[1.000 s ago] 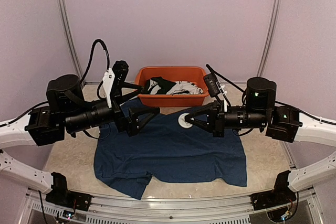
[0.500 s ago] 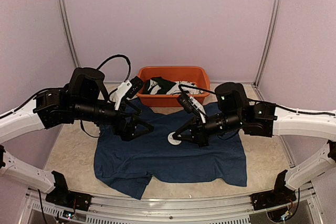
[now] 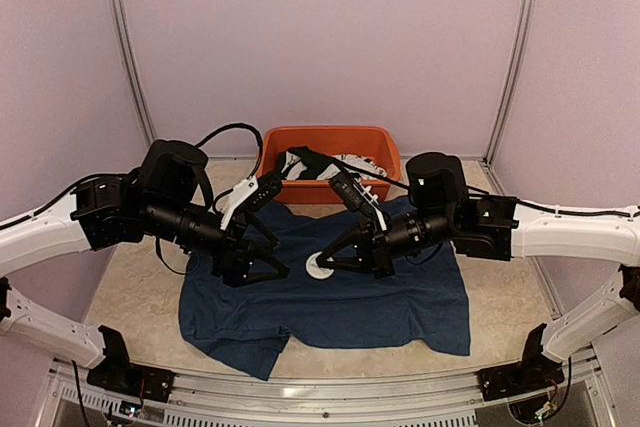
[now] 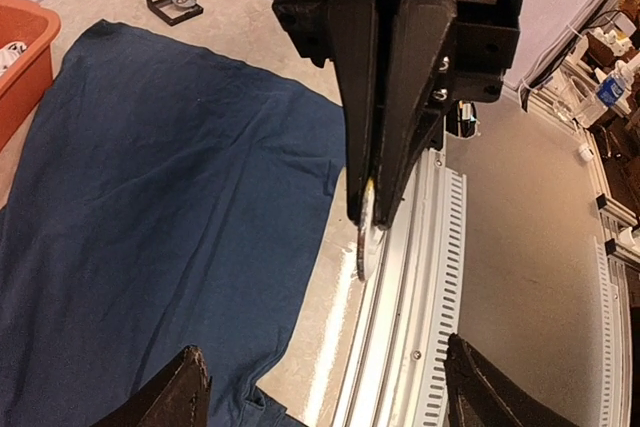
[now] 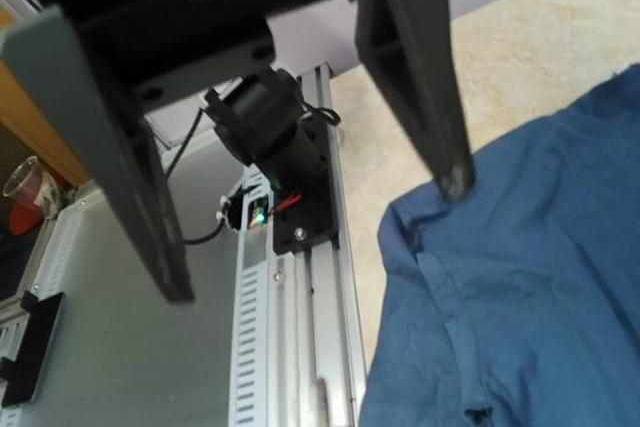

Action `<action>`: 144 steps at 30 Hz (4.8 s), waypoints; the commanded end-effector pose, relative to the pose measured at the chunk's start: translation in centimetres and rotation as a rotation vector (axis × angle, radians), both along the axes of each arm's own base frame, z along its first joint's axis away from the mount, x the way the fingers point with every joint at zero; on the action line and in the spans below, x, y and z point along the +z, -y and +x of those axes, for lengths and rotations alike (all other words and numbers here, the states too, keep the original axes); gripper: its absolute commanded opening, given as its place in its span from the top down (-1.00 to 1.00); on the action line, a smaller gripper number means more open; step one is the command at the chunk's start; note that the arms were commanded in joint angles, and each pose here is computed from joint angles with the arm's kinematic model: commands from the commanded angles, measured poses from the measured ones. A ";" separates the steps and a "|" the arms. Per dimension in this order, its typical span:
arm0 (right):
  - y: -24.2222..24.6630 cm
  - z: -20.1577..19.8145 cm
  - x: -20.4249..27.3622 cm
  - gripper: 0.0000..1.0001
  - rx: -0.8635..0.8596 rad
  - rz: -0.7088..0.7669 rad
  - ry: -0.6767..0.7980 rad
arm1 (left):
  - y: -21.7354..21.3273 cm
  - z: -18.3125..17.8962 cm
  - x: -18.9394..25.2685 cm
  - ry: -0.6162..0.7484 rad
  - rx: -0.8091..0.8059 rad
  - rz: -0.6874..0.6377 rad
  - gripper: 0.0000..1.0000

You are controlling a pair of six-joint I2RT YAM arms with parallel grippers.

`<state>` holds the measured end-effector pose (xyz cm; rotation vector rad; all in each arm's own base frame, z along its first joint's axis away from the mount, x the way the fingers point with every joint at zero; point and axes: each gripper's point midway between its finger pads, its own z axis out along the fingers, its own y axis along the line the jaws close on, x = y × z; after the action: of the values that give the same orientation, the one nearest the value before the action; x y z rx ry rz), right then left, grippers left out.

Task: Pin the brooch onto the clothing
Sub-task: Pass from the right arm to the left, then pass from the left arm to the right, then open the brooch at the center of the board.

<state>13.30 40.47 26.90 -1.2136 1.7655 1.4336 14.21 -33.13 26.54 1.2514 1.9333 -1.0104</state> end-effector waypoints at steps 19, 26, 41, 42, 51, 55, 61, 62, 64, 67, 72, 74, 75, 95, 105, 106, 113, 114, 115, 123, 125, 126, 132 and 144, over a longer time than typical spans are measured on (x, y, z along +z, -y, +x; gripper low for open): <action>-1.8 0.5 2.2 1.00 0.001 0.124 0.031 | 1.9 -1.6 0.7 -0.092 -0.110 -0.118 0.02; -2.7 -0.1 2.5 1.00 0.022 0.130 0.042 | 2.0 -1.5 0.3 -0.104 -0.102 -0.114 0.44; -2.7 -0.5 3.8 1.00 0.033 0.164 0.048 | 2.0 -1.4 0.3 -0.098 -0.098 -0.117 1.00; -2.8 -0.6 3.8 1.00 0.034 0.164 0.048 | 1.9 -1.4 0.3 -0.098 -0.097 -0.119 1.00; -2.7 -0.2 3.6 0.88 0.011 0.151 0.058 | 1.5 -1.8 1.2 -0.078 -0.104 -0.160 1.00; -1.6 0.0 4.3 0.52 -0.008 0.170 0.072 | 1.2 -2.0 1.4 -0.067 -0.106 -0.168 1.00; -1.0 0.4 4.8 0.47 -0.037 0.182 0.073 | 1.2 -2.1 1.7 -0.068 -0.115 -0.177 1.00; -1.1 0.6 4.6 0.47 -0.043 0.178 0.071 | 1.2 -2.2 1.7 -0.070 -0.117 -0.177 1.00; -1.4 0.8 4.2 0.46 -0.048 0.167 0.061 | 1.2 -2.2 1.6 -0.072 -0.118 -0.176 1.00; -1.8 0.9 3.7 0.46 -0.038 0.158 0.047 | 1.2 -2.2 1.6 -0.075 -0.117 -0.176 1.00; -2.3 0.8 3.1 0.46 -0.024 0.133 0.047 | 1.2 -2.1 1.5 -0.073 -0.109 -0.173 1.00; -2.3 0.7 2.8 0.49 -0.021 0.128 0.045 | 1.2 -2.1 1.5 -0.074 -0.110 -0.172 1.00; -2.3 0.7 2.8 0.52 -0.023 0.126 0.045 | 1.2 -2.1 1.5 -0.074 -0.111 -0.172 1.00; -2.5 -0.2 3.4 0.81 0.020 0.141 0.045 | 1.3 -2.0 1.5 -0.079 -0.110 -0.172 1.00; -2.5 -0.8 3.1 1.00 0.046 0.135 0.022 | 1.1 -1.5 1.4 -0.060 -0.080 -0.163 0.27; -2.4 -0.8 3.2 1.00 0.047 0.132 0.017 | 0.9 -1.5 1.5 -0.049 -0.077 -0.160 0.03; -2.2 -1.0 2.0 1.00 0.045 0.069 -0.050 | -0.3 -0.4 2.0 0.064 -0.015 -0.136 -0.52; -2.2 -1.2 1.7 1.00 0.051 0.060 -0.062 | -0.4 -0.2 1.8 0.072 -0.011 -0.124 -0.59; -2.2 -1.3 1.5 1.00 0.055 0.056 -0.071 | -0.4 -0.1 1.7 0.078 -0.005 -0.115 -0.64; -2.9 -1.5 1.0 1.00 0.078 0.046 -0.163 | 0.8 -0.4 -0.9 0.125 -0.018 0.000 -0.72; -3.1 -1.5 0.7 1.00 0.076 0.041 -0.175 | 0.9 -0.4 -1.0 0.127 -0.017 0.005 -0.70; -3.2 -1.4 0.6 1.00 0.074 0.038 -0.180 | 0.9 -0.5 -1.0 0.127 -0.018 0.002 -0.67; -3.4 -1.6 0.3 1.00 0.086 0.041 -0.208 | 0.9 -0.7 -1.1 0.135 -0.024 0.009 -0.44; -3.9 -2.0 0.3 1.00 0.102 0.047 -0.224 | 1.3 -0.6 -1.5 0.140 -0.016 0.021 0.06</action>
<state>11.93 43.61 26.76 -1.1473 1.8501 1.6839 13.40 -34.24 24.34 1.3203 1.8462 -0.9088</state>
